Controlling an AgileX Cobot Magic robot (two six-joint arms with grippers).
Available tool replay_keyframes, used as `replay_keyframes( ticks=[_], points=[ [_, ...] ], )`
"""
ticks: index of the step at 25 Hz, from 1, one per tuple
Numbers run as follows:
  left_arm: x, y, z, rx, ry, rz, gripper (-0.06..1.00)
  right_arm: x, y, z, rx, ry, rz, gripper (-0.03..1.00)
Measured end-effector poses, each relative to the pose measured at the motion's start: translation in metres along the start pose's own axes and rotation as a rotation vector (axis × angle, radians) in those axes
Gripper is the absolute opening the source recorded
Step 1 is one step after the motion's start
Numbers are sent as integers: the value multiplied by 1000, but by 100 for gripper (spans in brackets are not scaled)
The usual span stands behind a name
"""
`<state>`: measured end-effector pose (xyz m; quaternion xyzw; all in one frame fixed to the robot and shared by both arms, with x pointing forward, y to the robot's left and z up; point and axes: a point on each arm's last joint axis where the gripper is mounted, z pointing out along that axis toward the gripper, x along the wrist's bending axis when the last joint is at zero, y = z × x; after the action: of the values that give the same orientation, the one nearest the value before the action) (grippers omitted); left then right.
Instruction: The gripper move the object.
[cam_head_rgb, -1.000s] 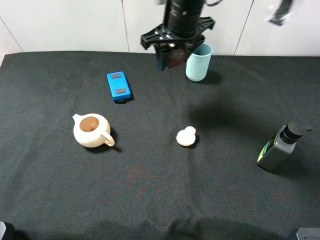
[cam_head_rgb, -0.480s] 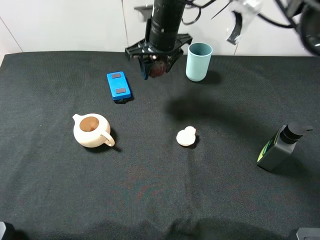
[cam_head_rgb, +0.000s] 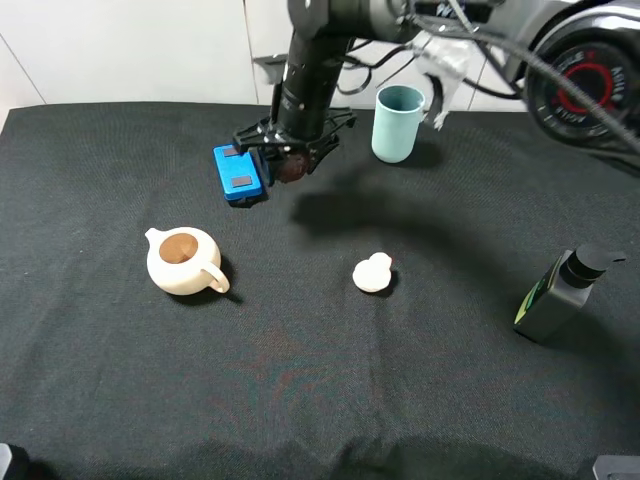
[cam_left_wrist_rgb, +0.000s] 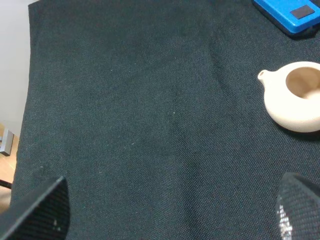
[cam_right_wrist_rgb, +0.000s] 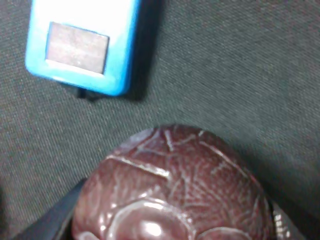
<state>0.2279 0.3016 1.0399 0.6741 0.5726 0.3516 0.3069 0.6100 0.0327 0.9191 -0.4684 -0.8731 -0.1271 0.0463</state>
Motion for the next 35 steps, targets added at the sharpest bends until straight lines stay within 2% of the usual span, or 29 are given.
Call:
replay_keyframes(
  ticks=[8, 21, 35],
  points=[
    [0, 0, 0, 0, 0, 0, 88, 2, 3, 20, -44, -12, -19, 44],
    [0, 0, 0, 0, 0, 0, 88, -12, 5, 33, -52, -140, -115, 44],
    [0, 0, 0, 0, 0, 0, 88, -12, 4, 33, -43, -147, -118, 44]
  ],
)
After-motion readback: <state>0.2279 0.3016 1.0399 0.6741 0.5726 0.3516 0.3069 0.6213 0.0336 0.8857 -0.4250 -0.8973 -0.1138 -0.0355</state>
